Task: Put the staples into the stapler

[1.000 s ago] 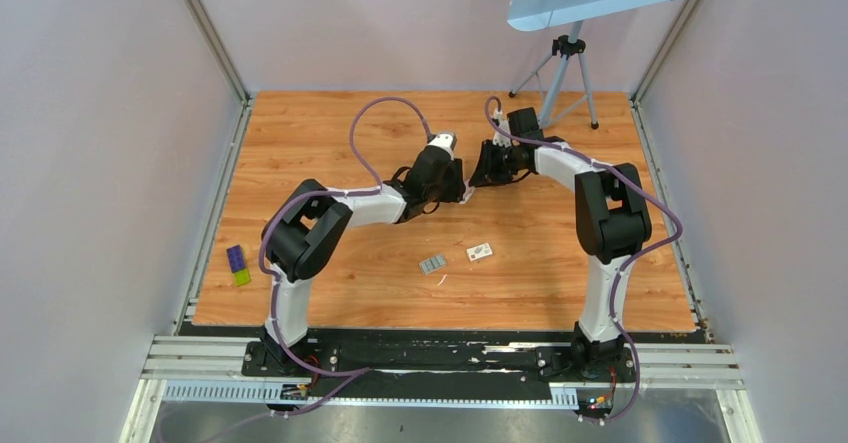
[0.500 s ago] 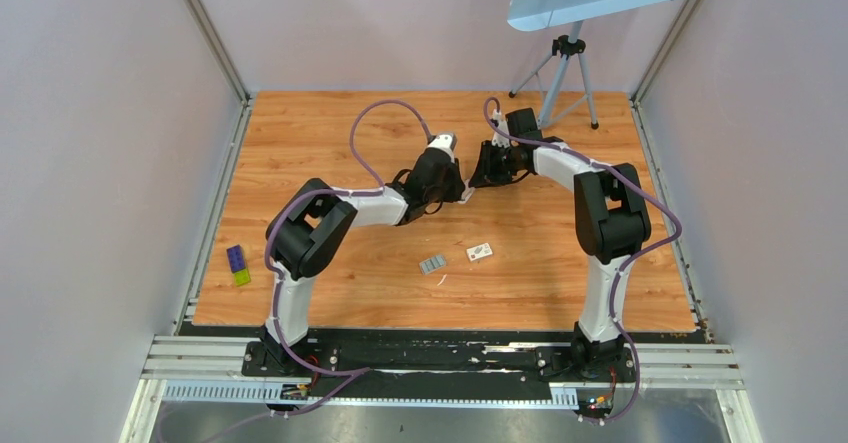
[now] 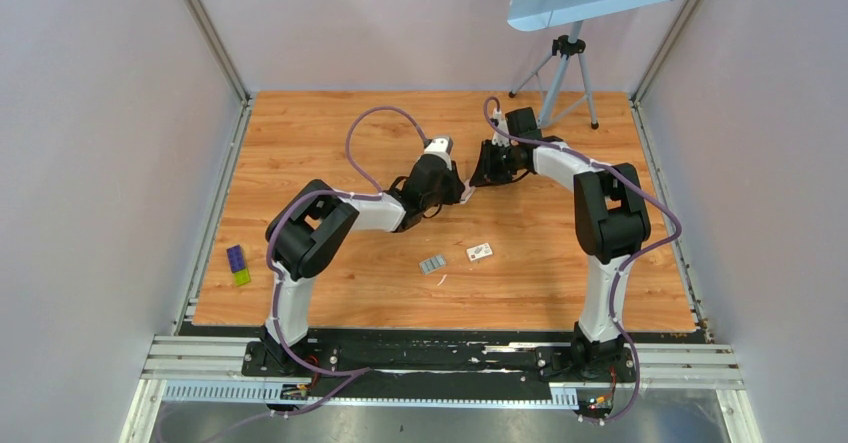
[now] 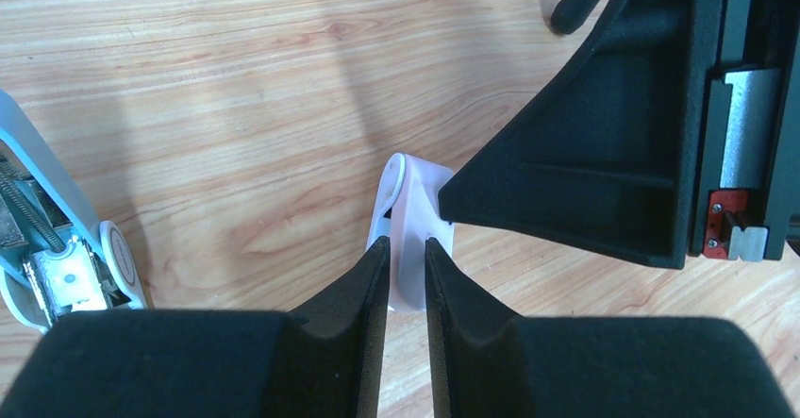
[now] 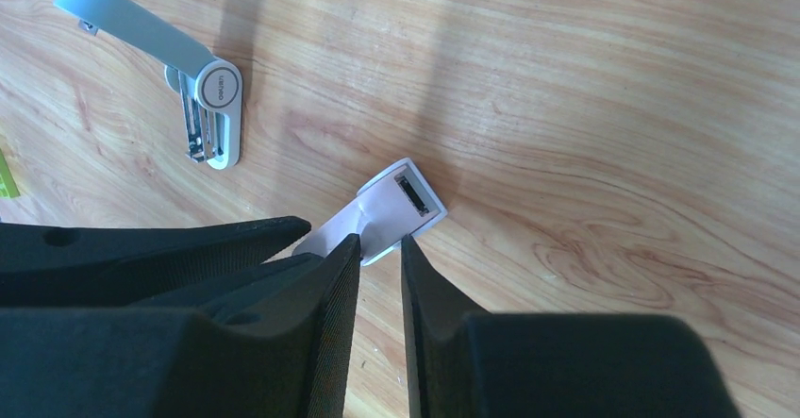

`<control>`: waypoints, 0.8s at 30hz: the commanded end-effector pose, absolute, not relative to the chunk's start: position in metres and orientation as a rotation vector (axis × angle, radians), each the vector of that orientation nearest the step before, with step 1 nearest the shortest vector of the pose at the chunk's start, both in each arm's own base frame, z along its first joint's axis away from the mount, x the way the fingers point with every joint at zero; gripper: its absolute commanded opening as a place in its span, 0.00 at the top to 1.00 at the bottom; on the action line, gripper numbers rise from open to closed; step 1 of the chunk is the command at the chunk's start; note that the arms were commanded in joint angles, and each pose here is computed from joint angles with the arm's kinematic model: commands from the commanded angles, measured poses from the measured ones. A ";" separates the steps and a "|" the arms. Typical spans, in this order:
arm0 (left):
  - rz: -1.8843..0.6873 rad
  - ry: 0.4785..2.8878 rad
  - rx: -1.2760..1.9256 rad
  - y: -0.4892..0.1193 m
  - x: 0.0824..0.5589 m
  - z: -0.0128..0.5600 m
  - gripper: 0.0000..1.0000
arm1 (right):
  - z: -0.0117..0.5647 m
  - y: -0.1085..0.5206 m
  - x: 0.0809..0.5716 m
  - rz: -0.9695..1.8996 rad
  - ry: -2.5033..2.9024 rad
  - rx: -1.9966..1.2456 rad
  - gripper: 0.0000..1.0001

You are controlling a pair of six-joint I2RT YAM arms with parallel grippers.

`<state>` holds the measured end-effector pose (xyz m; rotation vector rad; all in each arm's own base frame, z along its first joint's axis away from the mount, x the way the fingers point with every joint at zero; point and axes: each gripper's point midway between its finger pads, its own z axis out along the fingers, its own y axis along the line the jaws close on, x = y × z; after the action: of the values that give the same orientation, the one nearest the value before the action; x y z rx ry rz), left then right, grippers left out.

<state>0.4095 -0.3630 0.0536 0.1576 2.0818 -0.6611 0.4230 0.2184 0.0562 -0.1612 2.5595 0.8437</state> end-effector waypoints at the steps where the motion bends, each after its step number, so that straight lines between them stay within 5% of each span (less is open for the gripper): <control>1: -0.490 2.313 0.212 -0.327 0.371 -0.014 0.75 | 0.028 0.220 0.412 0.781 2.656 -0.181 0.74; 7: -0.492 2.327 0.231 -0.327 0.367 -0.016 0.71 | 0.028 0.227 0.411 0.832 2.653 -0.223 0.73; 24: -0.461 2.381 0.234 -0.327 0.347 -0.031 0.77 | 0.025 0.228 0.409 0.824 2.662 -0.225 0.74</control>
<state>0.4020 -0.3622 0.0512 0.1455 2.0807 -0.6562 0.4268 0.2190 0.0555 -0.1881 2.5628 0.8350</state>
